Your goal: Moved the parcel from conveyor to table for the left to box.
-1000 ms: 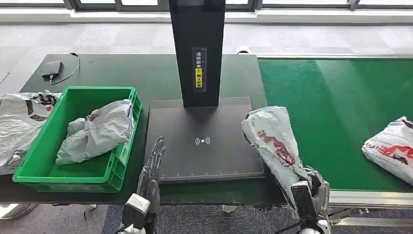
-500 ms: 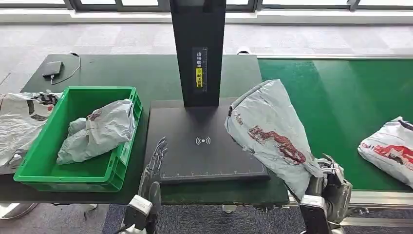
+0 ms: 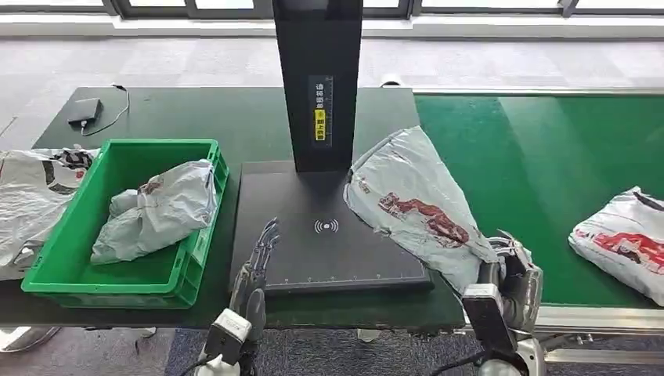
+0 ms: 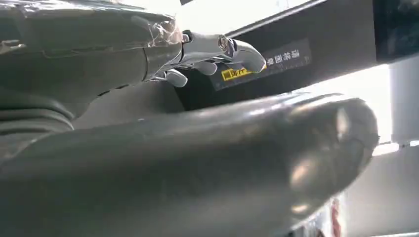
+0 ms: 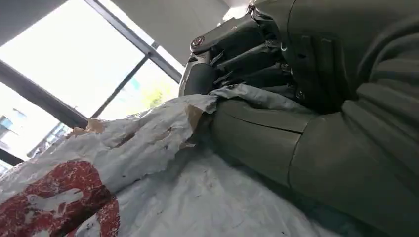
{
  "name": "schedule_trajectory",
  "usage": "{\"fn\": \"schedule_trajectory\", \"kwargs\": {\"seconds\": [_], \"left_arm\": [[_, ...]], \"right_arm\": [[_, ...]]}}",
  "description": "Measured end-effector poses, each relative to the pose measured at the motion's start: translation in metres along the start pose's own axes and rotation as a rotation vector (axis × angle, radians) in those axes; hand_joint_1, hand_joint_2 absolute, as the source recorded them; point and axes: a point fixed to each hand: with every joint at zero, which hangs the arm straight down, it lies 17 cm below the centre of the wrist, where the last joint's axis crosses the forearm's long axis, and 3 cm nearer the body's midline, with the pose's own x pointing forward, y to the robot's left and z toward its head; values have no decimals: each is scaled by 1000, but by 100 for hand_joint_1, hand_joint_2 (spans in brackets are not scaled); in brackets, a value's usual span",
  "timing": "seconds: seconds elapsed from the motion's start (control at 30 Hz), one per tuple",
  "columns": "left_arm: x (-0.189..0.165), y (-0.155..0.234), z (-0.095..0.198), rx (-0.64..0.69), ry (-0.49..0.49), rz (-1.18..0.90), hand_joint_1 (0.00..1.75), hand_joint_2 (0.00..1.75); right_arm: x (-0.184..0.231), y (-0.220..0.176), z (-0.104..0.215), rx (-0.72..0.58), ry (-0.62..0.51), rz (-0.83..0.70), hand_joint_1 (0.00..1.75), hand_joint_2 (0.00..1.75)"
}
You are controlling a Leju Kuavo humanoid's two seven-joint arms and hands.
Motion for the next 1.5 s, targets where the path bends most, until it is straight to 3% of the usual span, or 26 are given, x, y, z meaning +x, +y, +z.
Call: {"fn": "schedule_trajectory", "kwargs": {"seconds": [0.13,0.5,0.77,0.93,0.97,1.0,1.17,1.2,1.5], "left_arm": [[-1,-4,-10,-18,-6,11,0,0],[-10,-12,-15,-39,11,27,0,0],[-8,-8,-16,-19,7,11,0,0],[-8,-7,-17,-17,7,11,0,0],[-8,-7,-17,-17,7,11,0,0],[-8,-7,-17,-17,7,10,0,0],[-8,-8,-17,-18,7,6,0,0],[-8,-7,-17,-18,7,5,0,0],[2,1,-21,11,-23,-28,0,0]], "right_arm": [[-19,30,-24,64,54,-6,175,175],[-44,105,-43,253,117,22,175,175],[-16,150,-67,346,53,-50,175,175],[11,172,-65,393,-1,-131,175,175],[13,175,-63,399,-4,-135,133,175],[17,179,-61,408,-7,-144,30,175],[30,194,-47,462,-27,-188,30,175],[33,197,-43,471,-33,-191,0,175],[29,197,-30,462,10,-182,0,175]]}}
